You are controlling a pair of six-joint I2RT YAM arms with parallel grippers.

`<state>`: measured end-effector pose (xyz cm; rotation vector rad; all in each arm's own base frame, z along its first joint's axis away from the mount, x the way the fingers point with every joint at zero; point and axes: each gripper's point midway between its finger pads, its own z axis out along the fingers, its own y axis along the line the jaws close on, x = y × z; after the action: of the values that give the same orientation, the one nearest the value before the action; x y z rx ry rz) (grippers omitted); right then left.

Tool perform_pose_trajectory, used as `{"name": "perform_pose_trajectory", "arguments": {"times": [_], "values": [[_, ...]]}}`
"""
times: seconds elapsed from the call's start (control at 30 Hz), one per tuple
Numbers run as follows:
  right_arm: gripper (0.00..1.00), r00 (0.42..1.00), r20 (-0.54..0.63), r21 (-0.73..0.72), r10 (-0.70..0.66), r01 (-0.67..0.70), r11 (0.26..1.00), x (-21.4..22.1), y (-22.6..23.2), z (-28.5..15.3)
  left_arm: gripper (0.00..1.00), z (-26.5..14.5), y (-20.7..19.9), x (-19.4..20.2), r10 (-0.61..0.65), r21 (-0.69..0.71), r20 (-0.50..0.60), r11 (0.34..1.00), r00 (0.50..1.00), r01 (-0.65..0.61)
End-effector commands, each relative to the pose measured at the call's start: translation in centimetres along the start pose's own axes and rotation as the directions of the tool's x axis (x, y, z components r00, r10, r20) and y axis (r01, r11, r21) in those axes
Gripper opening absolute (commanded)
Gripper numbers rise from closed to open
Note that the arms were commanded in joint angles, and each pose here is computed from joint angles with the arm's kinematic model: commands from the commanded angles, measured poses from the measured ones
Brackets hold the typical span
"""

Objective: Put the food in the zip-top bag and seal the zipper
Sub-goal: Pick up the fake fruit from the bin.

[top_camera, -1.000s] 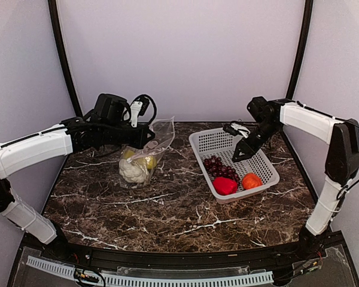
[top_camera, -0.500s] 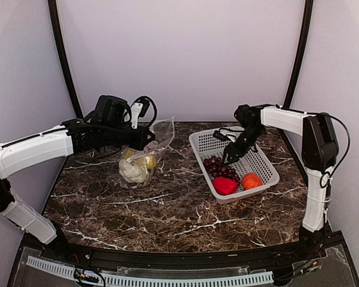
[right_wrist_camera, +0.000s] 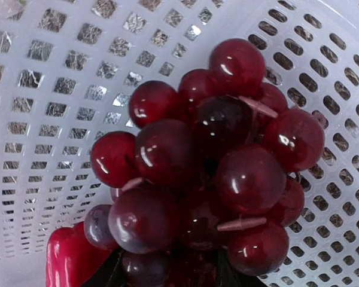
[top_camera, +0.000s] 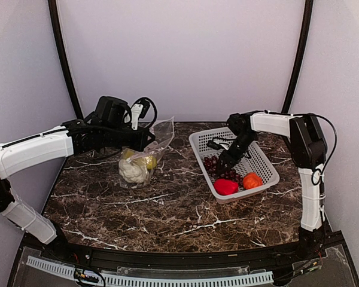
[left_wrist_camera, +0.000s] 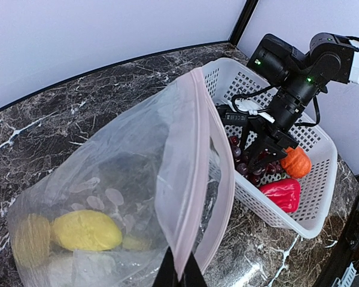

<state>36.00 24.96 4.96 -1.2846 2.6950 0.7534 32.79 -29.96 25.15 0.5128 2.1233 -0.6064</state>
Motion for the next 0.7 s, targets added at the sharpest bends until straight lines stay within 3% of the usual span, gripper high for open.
{"name": "perform_pose_trajectory", "arguments": {"times": [0.0,0.33,0.67], "values": [[0.36,1.000,-0.028,0.012,0.006,-0.006,1.000,0.4,-0.8,0.7,0.01,-0.1,0.0,0.5,-0.002,0.006,-0.006,1.000,1.000,0.002],[0.04,0.986,0.161,0.070,-0.045,0.035,0.997,-2.7,-0.4,-6.5,0.01,0.3,0.2,1.0,-0.004,0.001,-0.013,1.000,1.000,0.004],[0.04,0.930,0.340,0.093,-0.136,0.111,0.989,-4.8,2.9,-13.6,0.01,1.1,0.2,1.3,-0.008,0.005,-0.020,1.000,1.000,0.008]]}}
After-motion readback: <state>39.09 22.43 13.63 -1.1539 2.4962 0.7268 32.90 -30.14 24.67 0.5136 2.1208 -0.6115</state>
